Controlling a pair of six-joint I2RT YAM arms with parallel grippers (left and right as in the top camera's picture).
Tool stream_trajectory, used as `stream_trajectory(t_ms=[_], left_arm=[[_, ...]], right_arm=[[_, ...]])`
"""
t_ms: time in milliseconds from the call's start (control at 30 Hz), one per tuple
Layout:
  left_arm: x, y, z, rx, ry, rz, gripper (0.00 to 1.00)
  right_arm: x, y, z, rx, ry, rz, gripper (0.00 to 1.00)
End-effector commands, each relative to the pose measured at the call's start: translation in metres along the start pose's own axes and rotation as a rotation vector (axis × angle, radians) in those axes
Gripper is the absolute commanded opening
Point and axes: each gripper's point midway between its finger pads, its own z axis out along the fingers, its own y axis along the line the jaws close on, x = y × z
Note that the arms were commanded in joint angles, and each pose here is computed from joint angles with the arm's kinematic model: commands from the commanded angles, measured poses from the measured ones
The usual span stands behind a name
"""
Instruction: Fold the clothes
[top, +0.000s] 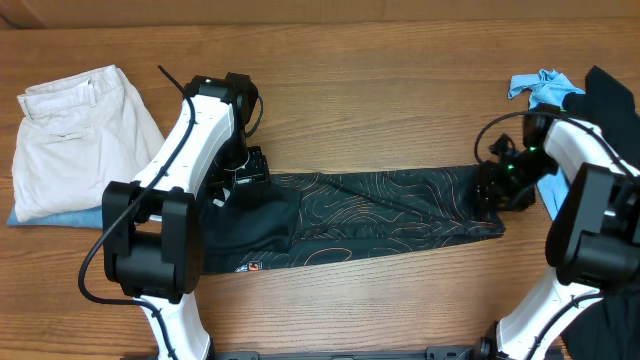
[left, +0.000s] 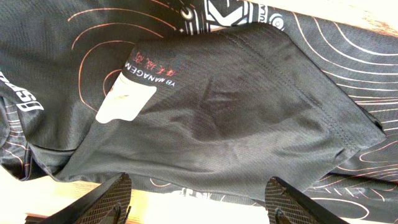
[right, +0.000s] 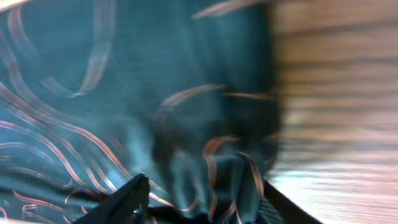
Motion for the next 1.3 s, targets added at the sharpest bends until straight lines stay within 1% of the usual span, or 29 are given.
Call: stream_trajectory(t_ms=[0, 33, 100, 133, 200, 300, 433, 633, 667, 733, 767, 900, 1067, 1167, 1200, 1267], left_arm=[[-0.003, 0.003, -0.014, 0.005, -0.041, 0.015, 0.72], [-0.002, 0.003, -0.014, 0.004, -0.038, 0.014, 0.72], [-0.002, 0.003, -0.014, 0.005, -0.037, 0.014, 0.71], [-0.002, 0.002, -0.014, 0.011, -0.035, 0.014, 0.71], [-0.002, 0.002, -0.014, 0.012, -0.034, 0.014, 0.70], [-0.002, 0.002, -0.014, 0.011, -0.035, 0.014, 0.70], [-0.002, 0.002, -0.014, 0.011, -0.035, 0.014, 0.70], [0.008, 0.006, -0.013, -0.005, 0.003, 0.013, 0.70], [0.009, 0.007, -0.012, -0.008, 0.008, 0.013, 0.69], [0.013, 0.008, -0.005, -0.018, 0.028, 0.014, 0.57], [0.015, 0.009, -0.002, -0.020, 0.036, 0.013, 0.54], [0.025, 0.014, 0.013, -0.040, 0.077, 0.027, 0.51], [0.033, 0.023, 0.033, -0.066, 0.111, 0.054, 0.52], [0.030, 0.033, 0.047, -0.099, 0.097, 0.094, 0.52], [0.029, 0.033, 0.050, -0.095, 0.093, 0.105, 0.54], [0.023, 0.036, 0.059, -0.082, 0.077, 0.122, 0.61]], right_arm=[[0.001, 0.009, 0.009, -0.012, 0.008, -0.033, 0.33], [-0.001, 0.007, 0.009, -0.001, 0.001, -0.023, 0.18], [-0.003, 0.007, 0.009, -0.001, -0.006, -0.024, 0.07], [-0.004, 0.006, 0.009, -0.001, -0.010, -0.025, 0.04], [-0.008, 0.001, 0.006, 0.030, -0.023, -0.005, 0.04], [-0.026, -0.014, -0.011, 0.107, -0.088, 0.096, 0.04], [-0.047, -0.025, -0.035, 0.097, -0.175, 0.212, 0.04], [-0.045, -0.045, -0.041, 0.117, -0.184, 0.259, 0.04], [-0.045, -0.045, -0.041, 0.116, -0.183, 0.261, 0.04], [-0.045, -0.045, -0.042, 0.116, -0.184, 0.260, 0.04], [-0.045, -0.045, -0.042, 0.116, -0.184, 0.261, 0.04], [-0.044, -0.045, -0.041, 0.116, -0.180, 0.261, 0.04], [-0.041, -0.045, -0.041, 0.116, -0.167, 0.263, 0.04], [-0.038, -0.044, -0.040, 0.116, -0.153, 0.265, 0.04], [-0.037, -0.044, -0.040, 0.116, -0.149, 0.266, 0.04], [-0.034, -0.044, -0.040, 0.115, -0.139, 0.267, 0.04]])
